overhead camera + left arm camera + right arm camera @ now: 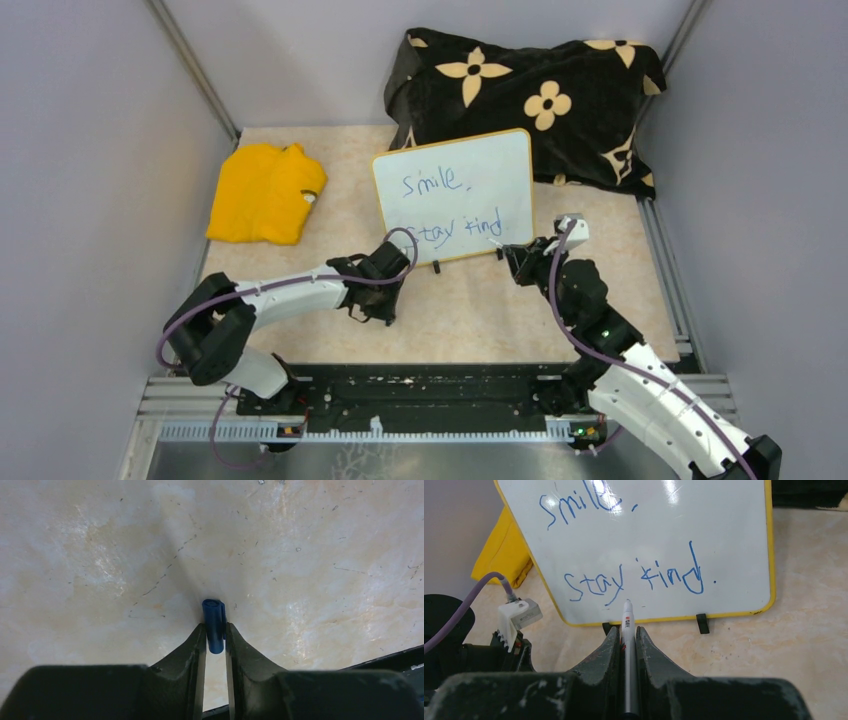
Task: Write a sentence on the whiteboard
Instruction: Close the whiteboard marker at the center of the board.
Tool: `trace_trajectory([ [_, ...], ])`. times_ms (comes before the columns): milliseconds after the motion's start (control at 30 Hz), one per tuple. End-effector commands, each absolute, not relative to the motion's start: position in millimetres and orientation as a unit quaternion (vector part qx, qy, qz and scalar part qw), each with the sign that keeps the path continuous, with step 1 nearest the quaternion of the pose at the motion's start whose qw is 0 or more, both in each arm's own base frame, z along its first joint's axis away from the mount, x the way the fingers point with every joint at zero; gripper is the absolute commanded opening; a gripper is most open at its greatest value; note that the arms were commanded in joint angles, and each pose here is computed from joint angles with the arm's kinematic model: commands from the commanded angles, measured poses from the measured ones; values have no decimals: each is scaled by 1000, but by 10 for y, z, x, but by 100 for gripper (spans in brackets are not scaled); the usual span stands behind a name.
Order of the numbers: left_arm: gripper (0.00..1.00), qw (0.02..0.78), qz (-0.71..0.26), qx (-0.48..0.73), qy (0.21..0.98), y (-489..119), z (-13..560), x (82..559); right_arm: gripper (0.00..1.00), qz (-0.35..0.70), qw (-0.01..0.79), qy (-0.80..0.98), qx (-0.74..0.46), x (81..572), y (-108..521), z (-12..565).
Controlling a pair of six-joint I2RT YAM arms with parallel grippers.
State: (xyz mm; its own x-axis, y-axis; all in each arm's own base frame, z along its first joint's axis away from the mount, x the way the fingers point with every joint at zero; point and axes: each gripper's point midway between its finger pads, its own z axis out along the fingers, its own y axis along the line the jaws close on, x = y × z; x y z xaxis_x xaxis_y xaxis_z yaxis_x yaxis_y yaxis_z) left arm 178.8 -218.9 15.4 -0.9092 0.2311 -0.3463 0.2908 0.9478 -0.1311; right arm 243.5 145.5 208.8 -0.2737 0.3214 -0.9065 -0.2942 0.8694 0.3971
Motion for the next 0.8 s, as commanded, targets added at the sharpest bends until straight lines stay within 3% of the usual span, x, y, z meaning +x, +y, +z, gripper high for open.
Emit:
trace_trajectory([
  [0,23,121,-82,135,980,-2083,-38,1581,0,269,620,737,8,2437,1477,2242],
  [267,0,131,-77,128,980,-2058,-33,1613,0,268,620,737,7,2433,1473,2240],
  [533,0,199,-95,95,971,-2080,259,1828,0,268,619,738,7,2440,1481,2241],
  [767,0,314,-181,71,929,-2227,942,2084,0,265,621,737,8,2443,1466,2276],
])
